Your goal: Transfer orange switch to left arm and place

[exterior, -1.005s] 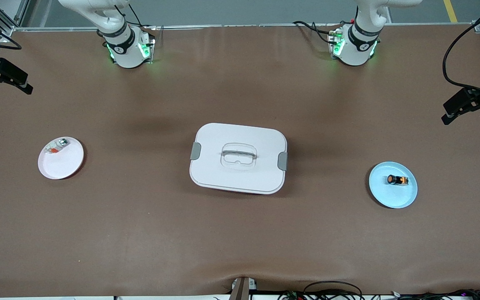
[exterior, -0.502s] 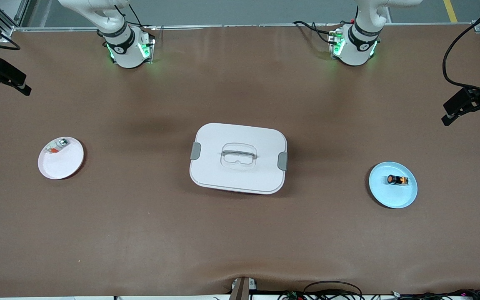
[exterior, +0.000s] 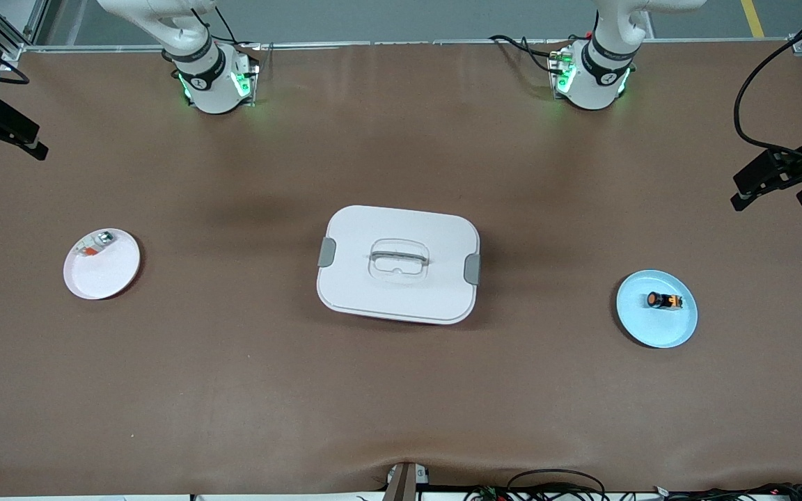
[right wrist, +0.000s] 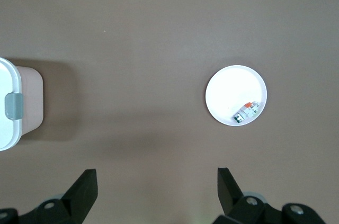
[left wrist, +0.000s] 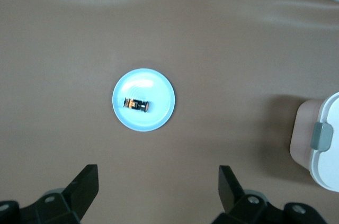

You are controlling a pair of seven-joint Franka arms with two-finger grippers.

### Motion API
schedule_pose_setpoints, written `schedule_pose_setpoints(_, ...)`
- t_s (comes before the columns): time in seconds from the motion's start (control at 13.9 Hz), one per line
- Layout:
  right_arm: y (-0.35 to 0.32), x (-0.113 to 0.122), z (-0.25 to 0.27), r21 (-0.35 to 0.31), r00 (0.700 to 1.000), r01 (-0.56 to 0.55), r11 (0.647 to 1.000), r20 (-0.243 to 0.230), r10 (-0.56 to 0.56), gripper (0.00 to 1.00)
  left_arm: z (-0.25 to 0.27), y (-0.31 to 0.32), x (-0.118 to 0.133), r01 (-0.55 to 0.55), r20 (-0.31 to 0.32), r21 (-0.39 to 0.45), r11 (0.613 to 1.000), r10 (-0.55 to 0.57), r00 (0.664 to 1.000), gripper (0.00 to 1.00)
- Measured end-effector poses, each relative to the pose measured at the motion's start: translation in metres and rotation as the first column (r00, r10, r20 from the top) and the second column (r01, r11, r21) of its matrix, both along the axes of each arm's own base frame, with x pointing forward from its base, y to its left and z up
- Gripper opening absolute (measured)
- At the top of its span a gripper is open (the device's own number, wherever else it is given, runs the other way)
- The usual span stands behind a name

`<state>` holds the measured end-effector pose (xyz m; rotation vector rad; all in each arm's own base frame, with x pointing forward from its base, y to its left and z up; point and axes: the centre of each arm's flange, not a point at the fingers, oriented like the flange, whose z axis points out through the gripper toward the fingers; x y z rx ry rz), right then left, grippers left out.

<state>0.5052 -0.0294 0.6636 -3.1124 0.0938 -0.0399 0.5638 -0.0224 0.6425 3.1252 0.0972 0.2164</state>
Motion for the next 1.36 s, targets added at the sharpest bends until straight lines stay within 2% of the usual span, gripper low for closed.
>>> schedule_pose_setpoints(0.29, 0.0, 0.001, 0.001, -0.001, 1.0, 0.001, 1.0, 0.013, -0.001, 1.0, -0.006, 0.0, -0.001, 0.021, -0.033, 0.004, 1.0, -0.02, 0.999, 1.0)
schedule_pose_setpoints(1.36, 0.0, 0.002, 0.0, -0.001, 1.0, -0.001, 1.0, 0.014, 0.001, 1.0, -0.018, -0.001, 0.005, 0.041, -0.06, 0.009, 0.999, -0.04, 0.997, 1.0)
